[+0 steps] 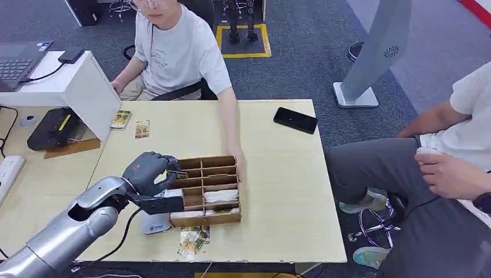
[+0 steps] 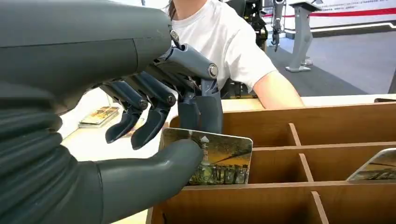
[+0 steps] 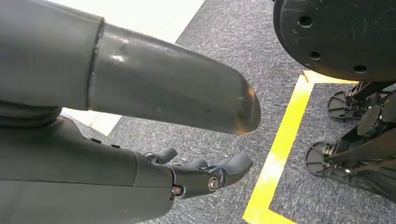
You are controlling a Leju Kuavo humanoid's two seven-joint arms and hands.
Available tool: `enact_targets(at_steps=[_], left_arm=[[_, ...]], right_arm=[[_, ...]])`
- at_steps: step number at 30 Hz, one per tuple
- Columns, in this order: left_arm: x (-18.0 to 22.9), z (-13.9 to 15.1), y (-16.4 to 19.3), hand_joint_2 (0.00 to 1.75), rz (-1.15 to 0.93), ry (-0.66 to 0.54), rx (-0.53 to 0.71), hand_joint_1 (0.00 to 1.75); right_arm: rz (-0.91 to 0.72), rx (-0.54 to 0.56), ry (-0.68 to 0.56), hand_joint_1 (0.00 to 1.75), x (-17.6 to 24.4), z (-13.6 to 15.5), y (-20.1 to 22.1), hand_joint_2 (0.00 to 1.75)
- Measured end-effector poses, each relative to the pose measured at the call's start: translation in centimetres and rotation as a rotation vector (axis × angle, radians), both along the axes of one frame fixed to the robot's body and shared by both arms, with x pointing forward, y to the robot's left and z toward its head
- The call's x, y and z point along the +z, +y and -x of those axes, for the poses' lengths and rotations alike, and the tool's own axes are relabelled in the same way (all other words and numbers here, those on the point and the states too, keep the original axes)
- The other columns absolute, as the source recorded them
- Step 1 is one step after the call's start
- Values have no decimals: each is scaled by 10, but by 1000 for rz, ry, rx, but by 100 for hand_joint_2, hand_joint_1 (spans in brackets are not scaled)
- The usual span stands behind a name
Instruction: Pass the card to the sensor for recognition and then transmit it.
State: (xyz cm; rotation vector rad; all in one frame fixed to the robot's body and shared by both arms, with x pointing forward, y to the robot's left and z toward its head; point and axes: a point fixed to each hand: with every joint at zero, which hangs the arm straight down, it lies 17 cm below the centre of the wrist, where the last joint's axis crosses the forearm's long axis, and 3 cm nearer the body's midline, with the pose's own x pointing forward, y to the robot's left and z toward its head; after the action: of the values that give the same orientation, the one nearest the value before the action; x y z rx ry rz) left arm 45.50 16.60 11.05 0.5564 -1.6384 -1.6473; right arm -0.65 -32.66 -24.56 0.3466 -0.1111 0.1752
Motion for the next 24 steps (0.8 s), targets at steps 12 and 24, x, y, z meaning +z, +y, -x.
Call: enact_targets(at_steps=[12, 24], left_arm=[[0, 1, -1, 175, 7, 4, -7, 175], [61, -11, 20, 175, 189, 59, -21, 175]], right_arm=[[-1, -1, -5, 0, 0, -1, 0, 0], [-6, -11, -25, 0, 1, -2, -1, 0]])
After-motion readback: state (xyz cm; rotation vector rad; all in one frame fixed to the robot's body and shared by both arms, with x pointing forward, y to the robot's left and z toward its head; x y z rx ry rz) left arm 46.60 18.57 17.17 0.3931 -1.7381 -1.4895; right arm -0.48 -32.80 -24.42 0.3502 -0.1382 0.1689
